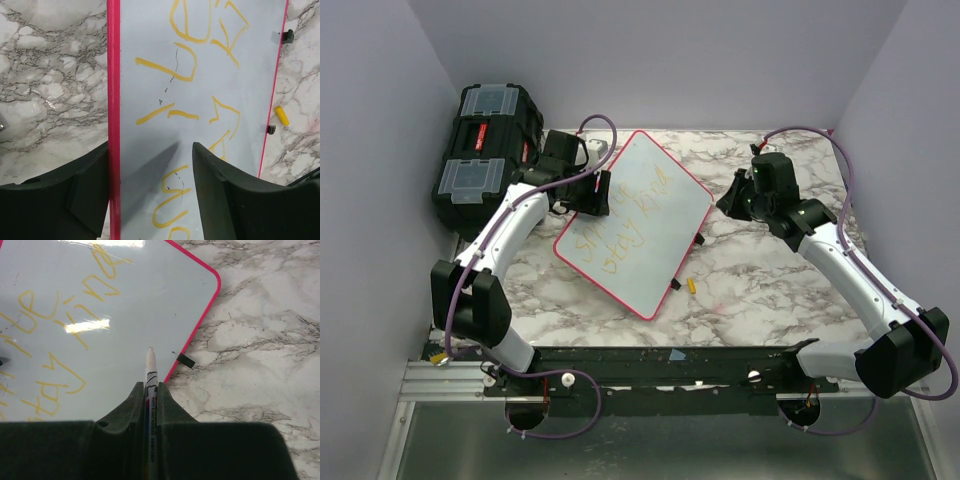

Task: Write a sentence on the whiteboard
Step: Put down the whiteboard on the whiteboard stand.

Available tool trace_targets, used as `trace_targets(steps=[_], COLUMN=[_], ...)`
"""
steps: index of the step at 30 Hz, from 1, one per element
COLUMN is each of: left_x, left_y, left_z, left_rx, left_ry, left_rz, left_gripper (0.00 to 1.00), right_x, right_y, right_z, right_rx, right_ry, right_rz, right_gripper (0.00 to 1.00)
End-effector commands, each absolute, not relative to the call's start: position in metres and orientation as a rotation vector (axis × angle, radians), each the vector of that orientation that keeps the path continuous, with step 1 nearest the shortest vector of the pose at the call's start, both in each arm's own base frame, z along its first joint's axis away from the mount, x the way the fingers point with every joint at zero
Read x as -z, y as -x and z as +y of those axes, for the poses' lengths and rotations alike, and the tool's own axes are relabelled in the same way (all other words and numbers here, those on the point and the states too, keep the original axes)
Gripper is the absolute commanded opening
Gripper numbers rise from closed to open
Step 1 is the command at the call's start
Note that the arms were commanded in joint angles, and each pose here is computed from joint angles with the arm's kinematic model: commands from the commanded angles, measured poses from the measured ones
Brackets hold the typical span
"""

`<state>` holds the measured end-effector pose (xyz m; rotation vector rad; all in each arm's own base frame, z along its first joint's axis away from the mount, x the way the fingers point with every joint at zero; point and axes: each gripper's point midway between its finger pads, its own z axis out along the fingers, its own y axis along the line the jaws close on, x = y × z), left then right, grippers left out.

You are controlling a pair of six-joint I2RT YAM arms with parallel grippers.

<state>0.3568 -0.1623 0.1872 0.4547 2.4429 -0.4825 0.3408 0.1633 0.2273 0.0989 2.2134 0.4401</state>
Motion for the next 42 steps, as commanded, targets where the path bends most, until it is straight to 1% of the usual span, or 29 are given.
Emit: trace_targets(steps=[1,7,23,27,31,32,37,42], left_x=[-0.198,-0.198,-0.205,-0.214,-0.239,-0.244,-0.262,-0.262], left_y=[-0.365,-0.366,-0.374,-0.376,-0.375,-0.375,-0.359,-0.334], left_z=[-0.163,-0.16,-0.148,-0.141,-0.131,-0.127,-0.127,-0.15], left_rx=[0.45,0.427,0.344,0.292,0.233,0.211,0.149,0.219], left_ry=[-0.469,-0.464,-0.428,-0.402,-0.364,-0.346,-0.319,-0.206], left_rz=[2.412,2.414,2.415,2.41,2.369,2.361,2.345,2.396], left_gripper=[0.63,0.66,0.68,0.7,0.71,0.73,0.74,0.74], right_x=[-0.226,-0.225,-0.223,-0.224,-0.229,-0.231,-0.244,-0.263], right_y=[-0.339,-0.341,-0.341,-0.342,-0.343,-0.344,-0.346,-0.348], right_z=[0.165,0.167,0.166,0.166,0.168,0.168,0.169,0.167], right_rx=[-0.447,-0.45,-0.445,-0.444,-0.449,-0.45,-0.454,-0.454], right_ry=[-0.088,-0.084,-0.078,-0.073,-0.071,-0.068,-0.068,-0.073], right_rz=[2.207,2.208,2.21,2.208,2.196,2.192,2.173,2.144], right_gripper=[0.01,0.01,0.01,0.01,0.01,0.01,0.01,0.01])
